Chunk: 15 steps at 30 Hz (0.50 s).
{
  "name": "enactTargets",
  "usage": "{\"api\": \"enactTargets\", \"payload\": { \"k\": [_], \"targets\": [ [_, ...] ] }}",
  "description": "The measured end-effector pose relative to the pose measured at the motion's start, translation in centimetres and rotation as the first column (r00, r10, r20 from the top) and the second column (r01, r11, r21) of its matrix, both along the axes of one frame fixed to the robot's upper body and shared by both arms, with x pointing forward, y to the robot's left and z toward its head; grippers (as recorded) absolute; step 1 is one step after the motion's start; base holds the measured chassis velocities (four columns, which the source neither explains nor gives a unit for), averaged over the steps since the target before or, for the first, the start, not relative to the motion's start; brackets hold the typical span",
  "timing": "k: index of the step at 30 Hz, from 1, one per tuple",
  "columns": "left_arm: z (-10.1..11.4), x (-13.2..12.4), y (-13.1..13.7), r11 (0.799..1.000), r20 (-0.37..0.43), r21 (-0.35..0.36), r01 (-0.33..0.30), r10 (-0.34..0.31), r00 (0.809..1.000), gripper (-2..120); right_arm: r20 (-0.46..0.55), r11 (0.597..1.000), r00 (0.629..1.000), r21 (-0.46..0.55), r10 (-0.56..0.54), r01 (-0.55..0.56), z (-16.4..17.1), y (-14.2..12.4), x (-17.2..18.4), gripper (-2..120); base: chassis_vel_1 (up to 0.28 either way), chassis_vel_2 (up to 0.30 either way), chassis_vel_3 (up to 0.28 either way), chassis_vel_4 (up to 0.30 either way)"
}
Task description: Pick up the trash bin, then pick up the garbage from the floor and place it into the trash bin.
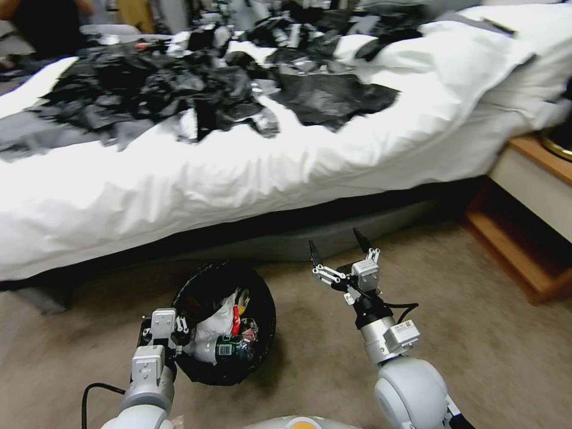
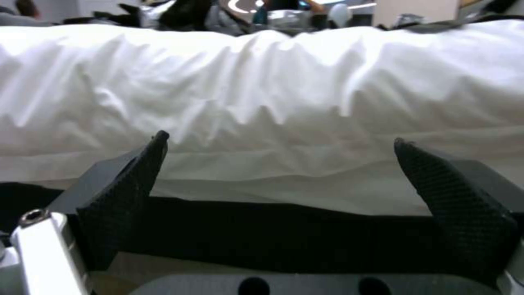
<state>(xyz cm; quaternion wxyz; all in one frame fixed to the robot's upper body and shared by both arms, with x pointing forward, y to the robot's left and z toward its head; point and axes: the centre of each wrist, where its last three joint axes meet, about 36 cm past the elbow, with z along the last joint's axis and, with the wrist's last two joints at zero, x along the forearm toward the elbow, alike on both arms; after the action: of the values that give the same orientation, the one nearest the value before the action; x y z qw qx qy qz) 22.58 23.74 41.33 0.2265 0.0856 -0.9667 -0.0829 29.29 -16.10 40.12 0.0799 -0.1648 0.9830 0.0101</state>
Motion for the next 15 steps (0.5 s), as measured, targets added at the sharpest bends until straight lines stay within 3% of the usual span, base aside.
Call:
{"api": "enactTargets", "payload": {
  "k": [15],
  "targets": [
    [-0.15, 0.0, 0.08, 1.0, 0.002, 0.002, -0.004, 0.004, 1.0, 0, -0.003, 1.0, 1.0, 0.004, 0.001, -0.001, 0.04, 0.23, -0.19, 100, 0.127, 0.12, 0.122, 0.128]
  ]
}}
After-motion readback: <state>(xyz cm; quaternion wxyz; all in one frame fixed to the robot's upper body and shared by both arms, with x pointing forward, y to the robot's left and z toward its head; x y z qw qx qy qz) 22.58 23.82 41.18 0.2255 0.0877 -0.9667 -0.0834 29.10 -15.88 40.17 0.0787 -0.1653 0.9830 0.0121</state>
